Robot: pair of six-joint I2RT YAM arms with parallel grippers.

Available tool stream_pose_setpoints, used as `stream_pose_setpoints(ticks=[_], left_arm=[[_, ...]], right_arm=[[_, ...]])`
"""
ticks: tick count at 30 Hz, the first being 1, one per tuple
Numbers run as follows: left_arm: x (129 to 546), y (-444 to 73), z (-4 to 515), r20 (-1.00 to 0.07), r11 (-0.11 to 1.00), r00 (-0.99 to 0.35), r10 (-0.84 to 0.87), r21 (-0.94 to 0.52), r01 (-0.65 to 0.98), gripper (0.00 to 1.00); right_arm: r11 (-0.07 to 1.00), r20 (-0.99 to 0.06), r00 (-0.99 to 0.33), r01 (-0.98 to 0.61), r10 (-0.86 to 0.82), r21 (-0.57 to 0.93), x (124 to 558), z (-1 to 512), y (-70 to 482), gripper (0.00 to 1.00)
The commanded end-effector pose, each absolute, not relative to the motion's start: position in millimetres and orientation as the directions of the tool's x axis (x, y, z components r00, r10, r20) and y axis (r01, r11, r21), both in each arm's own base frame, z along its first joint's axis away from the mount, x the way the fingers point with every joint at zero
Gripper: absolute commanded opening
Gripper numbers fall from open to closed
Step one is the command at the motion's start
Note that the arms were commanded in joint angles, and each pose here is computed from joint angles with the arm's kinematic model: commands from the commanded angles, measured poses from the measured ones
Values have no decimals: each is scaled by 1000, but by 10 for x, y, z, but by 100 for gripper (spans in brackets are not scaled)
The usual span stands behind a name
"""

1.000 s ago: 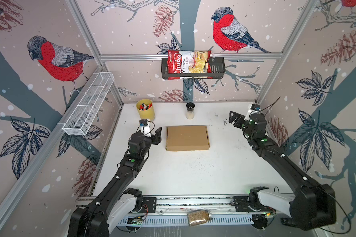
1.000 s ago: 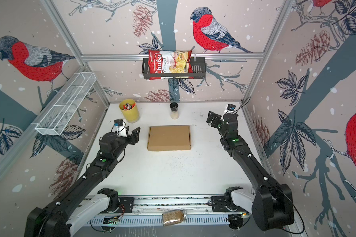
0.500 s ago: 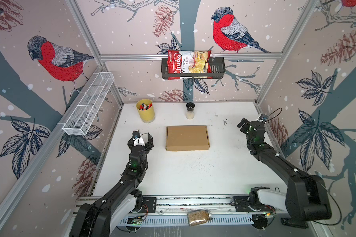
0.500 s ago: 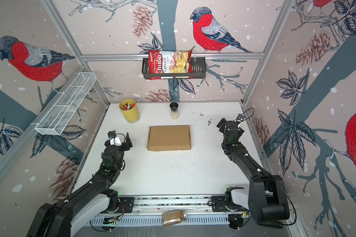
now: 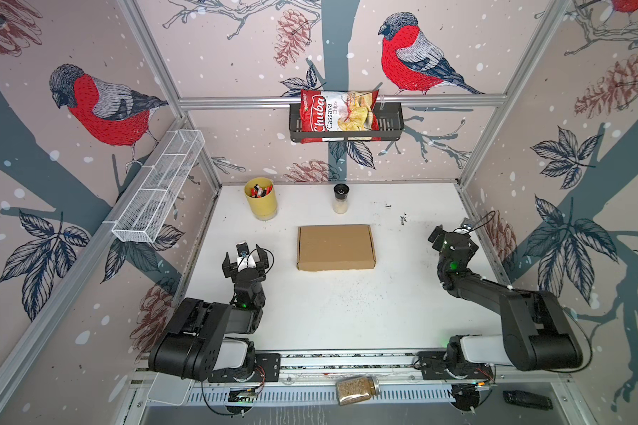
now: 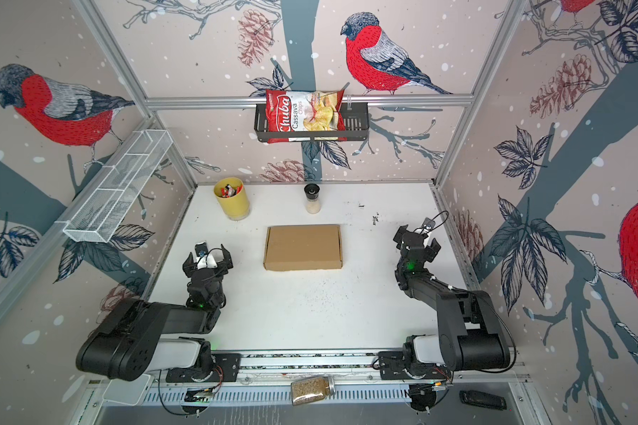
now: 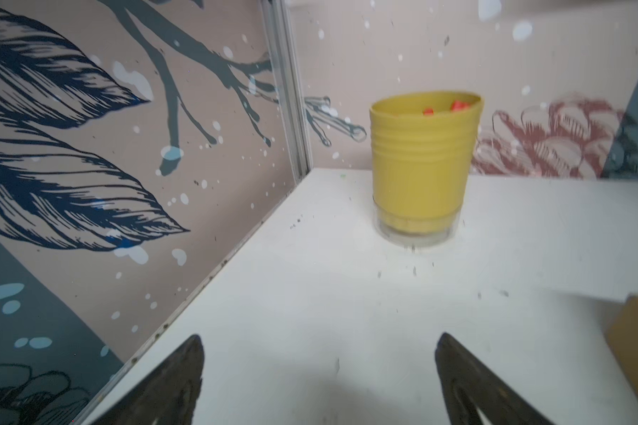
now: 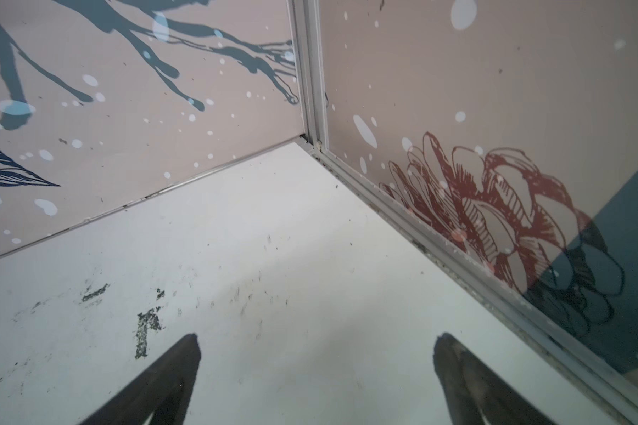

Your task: Fold the paper box

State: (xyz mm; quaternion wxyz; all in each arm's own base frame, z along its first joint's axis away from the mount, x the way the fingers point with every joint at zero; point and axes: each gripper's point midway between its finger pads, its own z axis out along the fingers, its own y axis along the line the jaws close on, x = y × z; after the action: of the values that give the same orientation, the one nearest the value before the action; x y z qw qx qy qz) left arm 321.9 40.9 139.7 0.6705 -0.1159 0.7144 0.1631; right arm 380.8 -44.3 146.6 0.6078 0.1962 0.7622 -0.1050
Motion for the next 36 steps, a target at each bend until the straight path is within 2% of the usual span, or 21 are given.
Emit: stream_pose_setpoints(ticks=[1,4,7,10,12,16,20,23,25,36], left_arm=[[3266,385,1629,-997,939,70,-15,-38,-342,96],[3213,401,1593,-995,941,96,-29,-60,-334,96],[3169,352,1600,-993,952,115,-17,-52,-302,96],[3186,333,1569,-994,955,106,-14,-45,-292,96],[3232,341,1548,-995,953,103,-9,-40,-299,96],[3378,373,1467,-999,946,43,-16,-29,-324,96],[3674,341,1324,-997,947,-76,-6,19,-321,96],[3660,376,1323,-997,947,-70,-27,-3,-320,96],[3665,377,1316,-997,948,-73,-29,-4,-319,96],[3663,385,1323,-997,948,-70,-31,-8,-318,97]], right_arm=[[939,-992,-60,333,114,88,3897,1810,-316,99],[954,-992,-79,291,98,71,3817,1796,-254,99],[940,-984,-131,334,123,73,3628,1591,-356,99],[935,-985,-63,330,160,131,3495,1571,-454,99],[918,-985,-67,375,162,125,3514,1458,-534,99],[929,-988,-75,355,136,101,3573,1430,-497,99],[958,-993,-38,270,111,96,3592,1346,-407,100],[963,-987,-124,260,105,70,3687,1251,-346,99],[963,-992,-86,260,95,70,3655,1288,-353,100],[961,-989,-117,271,94,59,3679,1255,-349,99]])
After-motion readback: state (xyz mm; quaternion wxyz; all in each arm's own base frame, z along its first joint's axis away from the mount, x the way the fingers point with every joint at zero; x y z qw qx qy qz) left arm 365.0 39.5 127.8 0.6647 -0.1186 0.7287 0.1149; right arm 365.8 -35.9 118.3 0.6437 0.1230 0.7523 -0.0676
